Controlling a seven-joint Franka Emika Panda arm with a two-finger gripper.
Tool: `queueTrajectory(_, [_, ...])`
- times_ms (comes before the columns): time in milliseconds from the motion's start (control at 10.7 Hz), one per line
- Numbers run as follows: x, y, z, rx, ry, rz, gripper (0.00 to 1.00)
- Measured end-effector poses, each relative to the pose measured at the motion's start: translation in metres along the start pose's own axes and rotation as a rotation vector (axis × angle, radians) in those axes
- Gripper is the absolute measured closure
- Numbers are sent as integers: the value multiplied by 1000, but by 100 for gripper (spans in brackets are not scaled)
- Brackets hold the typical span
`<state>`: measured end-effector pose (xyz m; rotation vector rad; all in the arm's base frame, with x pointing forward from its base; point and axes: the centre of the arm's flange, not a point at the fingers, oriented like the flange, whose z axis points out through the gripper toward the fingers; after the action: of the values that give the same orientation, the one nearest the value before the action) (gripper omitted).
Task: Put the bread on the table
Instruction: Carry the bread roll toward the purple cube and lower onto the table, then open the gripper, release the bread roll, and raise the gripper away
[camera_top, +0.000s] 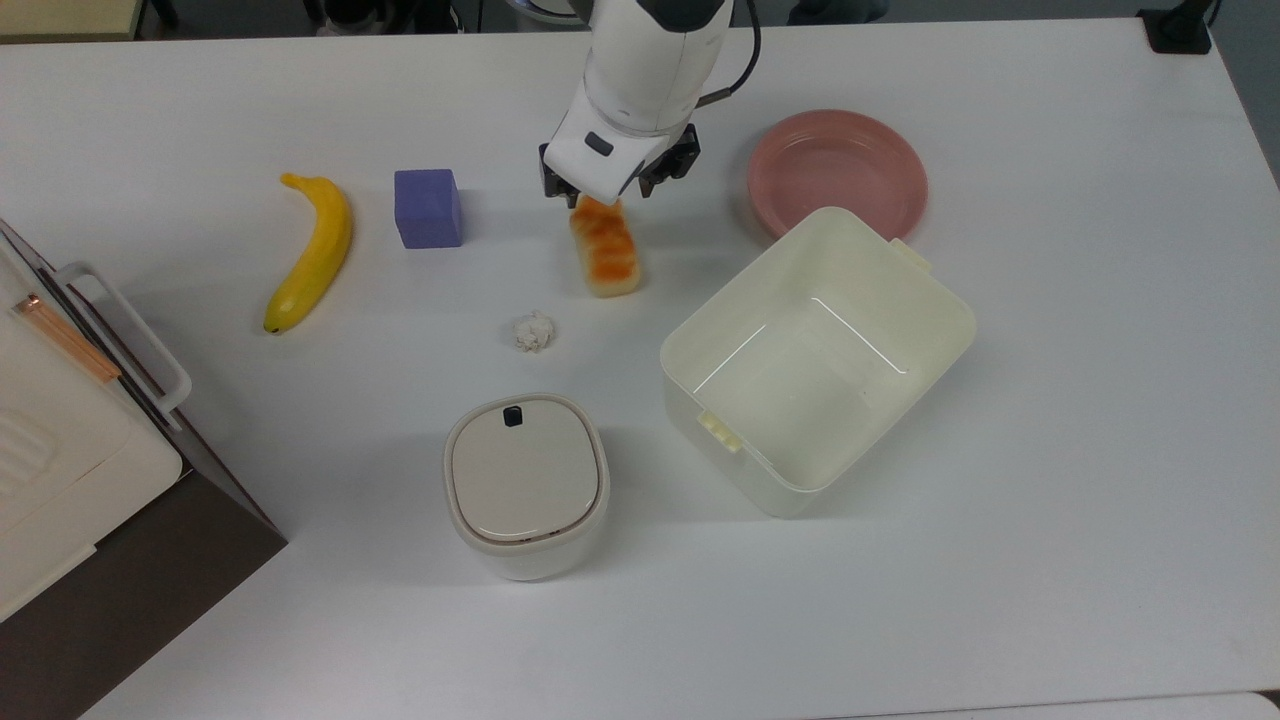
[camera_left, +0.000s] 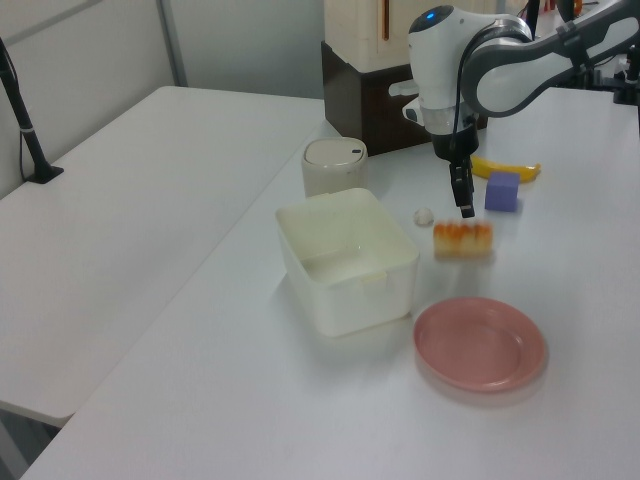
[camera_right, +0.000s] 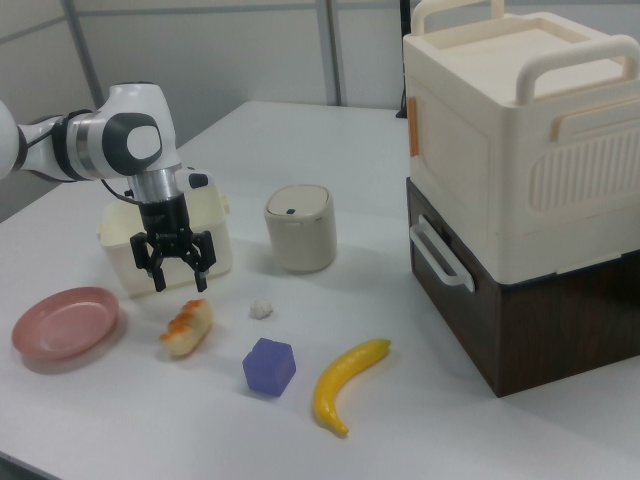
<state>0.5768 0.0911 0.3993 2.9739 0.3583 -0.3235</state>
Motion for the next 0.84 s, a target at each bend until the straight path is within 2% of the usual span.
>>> queueTrajectory(93, [0, 0, -2, 0, 3, 1, 3])
queueTrajectory(187, [0, 2, -5, 0, 10, 6, 0])
queueTrajectory(374, [-2, 27, -28, 10, 59, 82, 0])
queueTrajectory(467, [-7, 52, -52, 35, 112, 139, 0])
queueTrajectory(654, [-27, 105, -106, 100, 226, 246, 0])
queueTrajectory(841, [-47, 130, -139, 114, 275, 293, 0])
